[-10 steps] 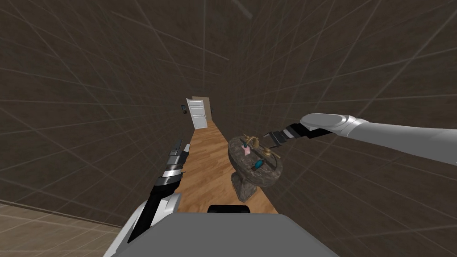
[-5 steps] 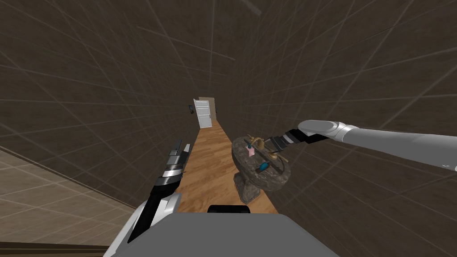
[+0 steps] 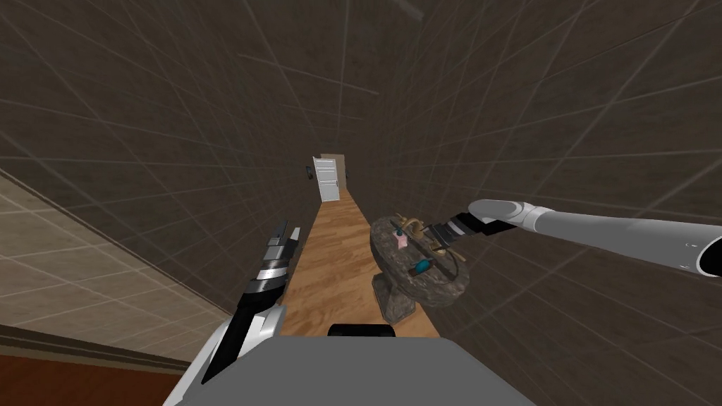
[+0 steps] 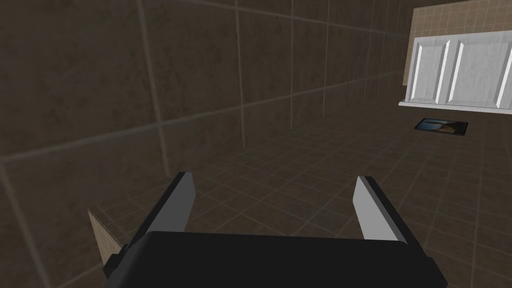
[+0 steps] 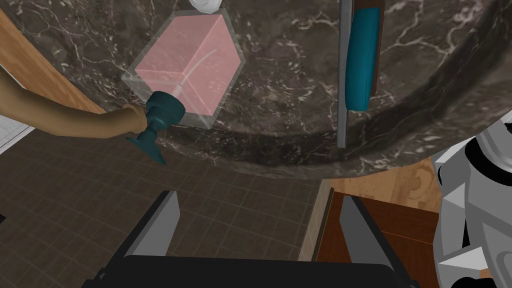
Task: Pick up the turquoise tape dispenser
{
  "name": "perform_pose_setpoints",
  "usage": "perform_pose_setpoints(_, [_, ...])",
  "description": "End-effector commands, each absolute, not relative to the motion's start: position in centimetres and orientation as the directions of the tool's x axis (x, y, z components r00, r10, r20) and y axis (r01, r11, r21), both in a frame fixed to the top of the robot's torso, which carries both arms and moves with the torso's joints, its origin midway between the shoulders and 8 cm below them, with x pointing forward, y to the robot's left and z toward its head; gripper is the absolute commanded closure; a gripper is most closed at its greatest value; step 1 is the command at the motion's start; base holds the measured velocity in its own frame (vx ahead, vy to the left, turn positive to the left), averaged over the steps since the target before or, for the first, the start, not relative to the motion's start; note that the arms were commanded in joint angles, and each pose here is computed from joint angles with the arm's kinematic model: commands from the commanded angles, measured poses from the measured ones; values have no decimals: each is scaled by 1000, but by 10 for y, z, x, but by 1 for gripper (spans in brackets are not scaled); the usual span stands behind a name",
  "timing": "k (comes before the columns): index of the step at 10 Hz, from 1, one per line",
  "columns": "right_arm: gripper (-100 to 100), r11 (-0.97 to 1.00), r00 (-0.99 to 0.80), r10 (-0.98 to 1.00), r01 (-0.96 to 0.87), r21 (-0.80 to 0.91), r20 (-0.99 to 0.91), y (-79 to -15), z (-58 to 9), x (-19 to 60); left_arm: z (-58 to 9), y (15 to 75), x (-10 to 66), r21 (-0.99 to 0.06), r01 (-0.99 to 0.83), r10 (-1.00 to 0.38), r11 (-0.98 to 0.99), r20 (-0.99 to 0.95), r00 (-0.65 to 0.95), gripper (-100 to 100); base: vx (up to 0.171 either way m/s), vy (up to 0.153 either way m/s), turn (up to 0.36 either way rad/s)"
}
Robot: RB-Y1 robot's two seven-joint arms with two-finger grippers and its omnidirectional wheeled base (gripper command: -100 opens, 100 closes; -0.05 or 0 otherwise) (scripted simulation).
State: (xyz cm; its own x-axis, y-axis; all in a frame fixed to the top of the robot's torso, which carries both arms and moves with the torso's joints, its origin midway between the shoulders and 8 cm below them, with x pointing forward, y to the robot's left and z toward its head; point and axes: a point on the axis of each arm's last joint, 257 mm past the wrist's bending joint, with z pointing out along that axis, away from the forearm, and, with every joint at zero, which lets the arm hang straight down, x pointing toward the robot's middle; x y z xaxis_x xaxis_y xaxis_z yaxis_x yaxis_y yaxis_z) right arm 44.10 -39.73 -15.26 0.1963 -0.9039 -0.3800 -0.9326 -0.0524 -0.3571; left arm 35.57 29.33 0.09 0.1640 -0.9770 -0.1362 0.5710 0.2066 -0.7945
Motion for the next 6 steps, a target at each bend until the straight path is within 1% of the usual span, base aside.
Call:
perform_pose_setpoints(1, [-100, -51, 178, -911, -944, -327, -372, -407, -169, 432, 1, 293, 356, -795, 571, -977, 207, -136, 164, 0, -10, 2, 140])
perform_pose_setpoints(2, [-100, -50, 173, -912, -947, -317, -371, -408, -172, 429, 1, 293, 356, -795, 571, -977, 207, -136, 164, 0, -4, -1, -21])
perform_pose_setpoints(5, [-100, -45, 145, -926, -959, -279, -349, -428, -202, 419, 1, 293, 356, -795, 571, -977, 207, -136, 164, 0, -11, 5, 202])
perform_pose_setpoints(6, [-100, -42, 130, -930, -967, -252, -344, -433, -211, 410, 1, 293, 356, -795, 571, -977, 207, -136, 164, 0, -10, 0, 109])
